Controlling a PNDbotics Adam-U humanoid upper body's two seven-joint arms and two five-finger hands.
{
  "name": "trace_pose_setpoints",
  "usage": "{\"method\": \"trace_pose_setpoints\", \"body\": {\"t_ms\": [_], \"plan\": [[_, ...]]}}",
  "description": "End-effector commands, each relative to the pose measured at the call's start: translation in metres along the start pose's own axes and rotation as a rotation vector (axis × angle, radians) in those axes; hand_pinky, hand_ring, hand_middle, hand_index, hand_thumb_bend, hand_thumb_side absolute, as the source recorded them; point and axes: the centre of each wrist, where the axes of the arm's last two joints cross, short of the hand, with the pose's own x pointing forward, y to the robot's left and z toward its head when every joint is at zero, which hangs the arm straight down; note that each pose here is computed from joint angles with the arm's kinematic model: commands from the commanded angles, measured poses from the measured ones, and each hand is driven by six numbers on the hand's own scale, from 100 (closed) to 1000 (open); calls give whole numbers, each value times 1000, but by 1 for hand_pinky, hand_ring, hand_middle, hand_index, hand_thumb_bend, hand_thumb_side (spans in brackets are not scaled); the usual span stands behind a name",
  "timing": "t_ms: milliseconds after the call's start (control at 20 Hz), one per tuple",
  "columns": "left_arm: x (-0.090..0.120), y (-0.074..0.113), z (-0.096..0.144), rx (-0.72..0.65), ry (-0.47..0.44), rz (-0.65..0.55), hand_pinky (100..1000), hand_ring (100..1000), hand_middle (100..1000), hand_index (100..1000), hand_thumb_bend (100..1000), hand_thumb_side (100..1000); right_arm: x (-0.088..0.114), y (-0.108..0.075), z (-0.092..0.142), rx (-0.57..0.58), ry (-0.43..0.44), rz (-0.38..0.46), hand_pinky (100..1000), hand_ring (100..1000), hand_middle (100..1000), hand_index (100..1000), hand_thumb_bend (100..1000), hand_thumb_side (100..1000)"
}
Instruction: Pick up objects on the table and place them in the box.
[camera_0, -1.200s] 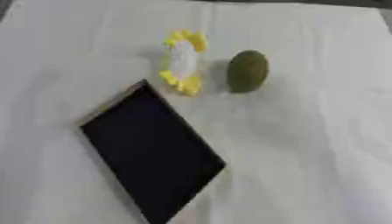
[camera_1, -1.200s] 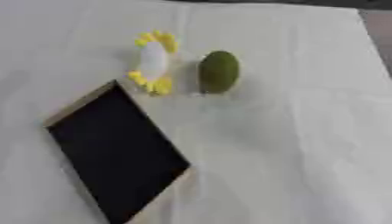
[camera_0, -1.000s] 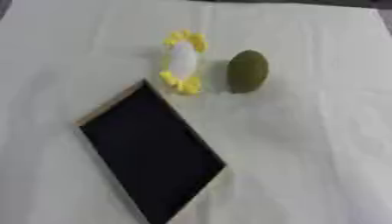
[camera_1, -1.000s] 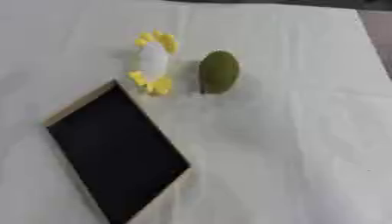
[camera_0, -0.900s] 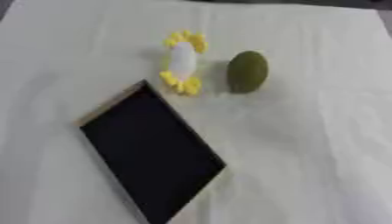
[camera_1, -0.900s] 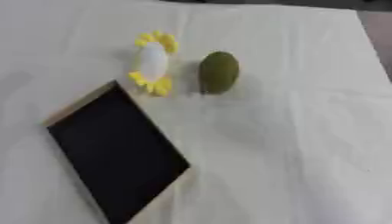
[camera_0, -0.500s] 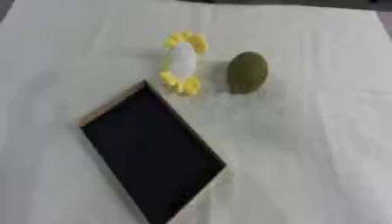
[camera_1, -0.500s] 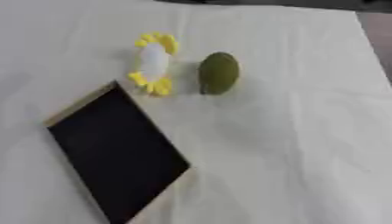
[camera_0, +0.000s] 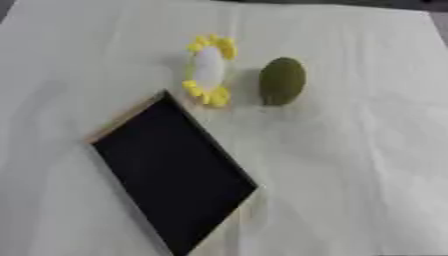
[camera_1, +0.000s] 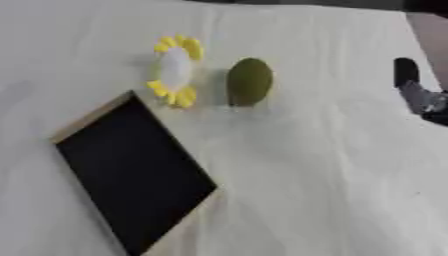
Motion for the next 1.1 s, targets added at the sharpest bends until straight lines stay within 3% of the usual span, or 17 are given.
{"method": "trace_pose_setpoints", "body": {"t_ms": [50, 600, 850, 900, 1100], "plan": [[6, -1, -4, -15, -25, 13, 785, 729, 633, 819, 161, 589, 3, -12, -8, 135, -50, 100, 900, 921, 833, 905, 100, 451], [6, -4, -2, -32, -14, 33, 784, 728, 632, 818, 157, 593, 9, -12, -19, 292, -94, 80, 914, 948, 837, 920, 100, 432], [6, -5, -1, -38, -9, 42, 784, 728, 632, 817, 156, 595, 14, -14, -29, 327, -105, 39, 927, 971, 817, 932, 100, 289], [6, -5, -1, -39, -7, 44, 784, 728, 631, 817, 155, 596, 15, -14, -31, 337, -103, 21, 931, 978, 808, 935, 100, 221], [5, -6, 0, -43, -2, 52, 784, 728, 631, 816, 153, 598, 20, -13, -40, 386, -84, -69, 945, 1000, 792, 950, 100, 114]]}}
